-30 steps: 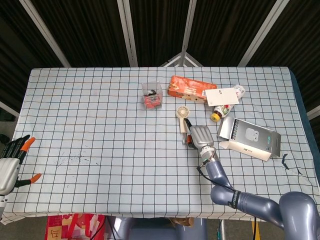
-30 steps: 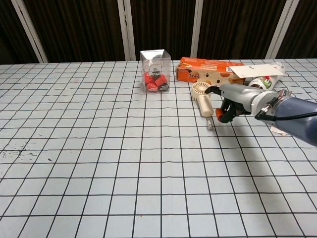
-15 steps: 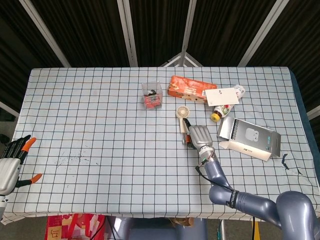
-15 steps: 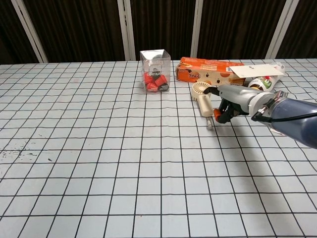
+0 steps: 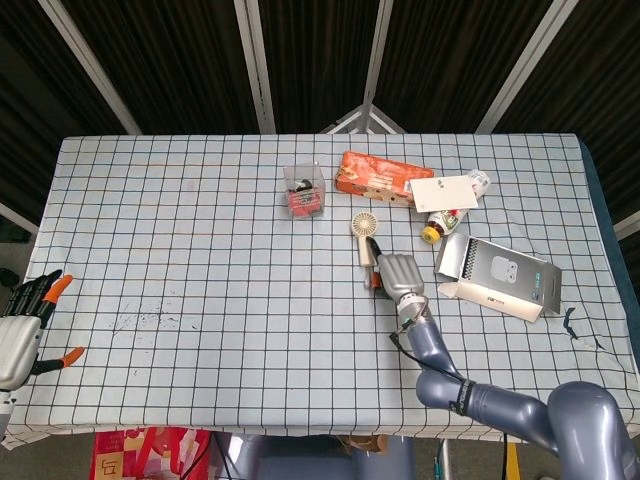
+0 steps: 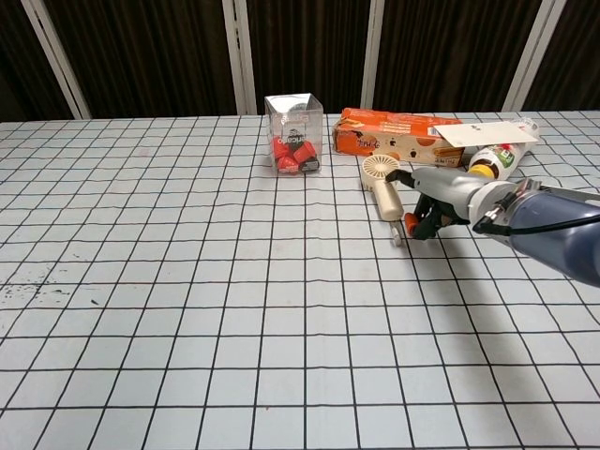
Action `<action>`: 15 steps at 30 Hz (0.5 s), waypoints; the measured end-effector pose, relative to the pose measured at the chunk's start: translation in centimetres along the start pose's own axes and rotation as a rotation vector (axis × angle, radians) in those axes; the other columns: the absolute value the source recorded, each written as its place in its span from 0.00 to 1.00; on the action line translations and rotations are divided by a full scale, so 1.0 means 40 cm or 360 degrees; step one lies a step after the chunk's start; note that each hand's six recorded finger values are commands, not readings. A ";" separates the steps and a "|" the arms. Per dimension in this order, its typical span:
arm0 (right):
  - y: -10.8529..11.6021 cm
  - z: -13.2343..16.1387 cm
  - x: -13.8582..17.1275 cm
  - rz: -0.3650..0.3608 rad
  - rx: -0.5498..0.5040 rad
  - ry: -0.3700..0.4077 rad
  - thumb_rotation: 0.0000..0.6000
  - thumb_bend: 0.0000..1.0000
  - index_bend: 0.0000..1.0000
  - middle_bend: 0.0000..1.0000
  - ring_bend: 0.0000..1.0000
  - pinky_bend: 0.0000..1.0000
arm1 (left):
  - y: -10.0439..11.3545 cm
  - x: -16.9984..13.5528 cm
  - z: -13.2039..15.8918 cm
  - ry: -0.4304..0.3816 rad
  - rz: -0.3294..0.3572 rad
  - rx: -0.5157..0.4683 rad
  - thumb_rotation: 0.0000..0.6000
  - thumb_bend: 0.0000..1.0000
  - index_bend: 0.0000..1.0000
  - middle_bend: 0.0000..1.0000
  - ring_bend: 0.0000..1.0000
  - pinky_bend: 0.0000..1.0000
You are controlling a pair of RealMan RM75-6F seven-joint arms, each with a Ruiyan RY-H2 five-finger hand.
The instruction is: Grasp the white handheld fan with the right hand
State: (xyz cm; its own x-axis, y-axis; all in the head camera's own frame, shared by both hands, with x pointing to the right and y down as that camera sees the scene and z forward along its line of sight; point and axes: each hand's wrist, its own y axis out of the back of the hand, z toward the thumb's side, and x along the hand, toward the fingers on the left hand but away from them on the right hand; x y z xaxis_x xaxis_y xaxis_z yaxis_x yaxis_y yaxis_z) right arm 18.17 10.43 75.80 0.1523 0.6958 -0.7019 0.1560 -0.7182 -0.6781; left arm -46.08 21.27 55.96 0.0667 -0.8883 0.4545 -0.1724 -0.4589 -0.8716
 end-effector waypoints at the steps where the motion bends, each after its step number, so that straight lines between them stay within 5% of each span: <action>1: -0.003 0.001 0.000 0.0005 0.0001 0.0001 1.00 0.70 0.00 0.80 0.91 0.91 | 0.000 0.000 0.000 0.0000 0.0000 0.0000 1.00 0.05 0.00 0.00 0.00 0.00; 15: -0.056 -0.017 0.008 0.0072 0.0083 -0.0034 1.00 0.70 0.00 0.80 0.91 0.91 | 0.001 0.000 0.000 0.0000 0.0000 -0.0009 1.00 0.05 0.00 0.00 0.00 0.00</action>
State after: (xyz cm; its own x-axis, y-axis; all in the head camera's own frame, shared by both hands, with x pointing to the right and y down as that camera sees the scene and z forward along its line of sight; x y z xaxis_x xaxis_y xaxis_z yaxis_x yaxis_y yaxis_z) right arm 18.54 12.27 77.27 0.1369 0.6626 -0.7363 0.0984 -0.7487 -0.6555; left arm -46.10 21.25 55.91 0.0670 -0.8882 0.4545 -0.1778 -0.4588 -0.8706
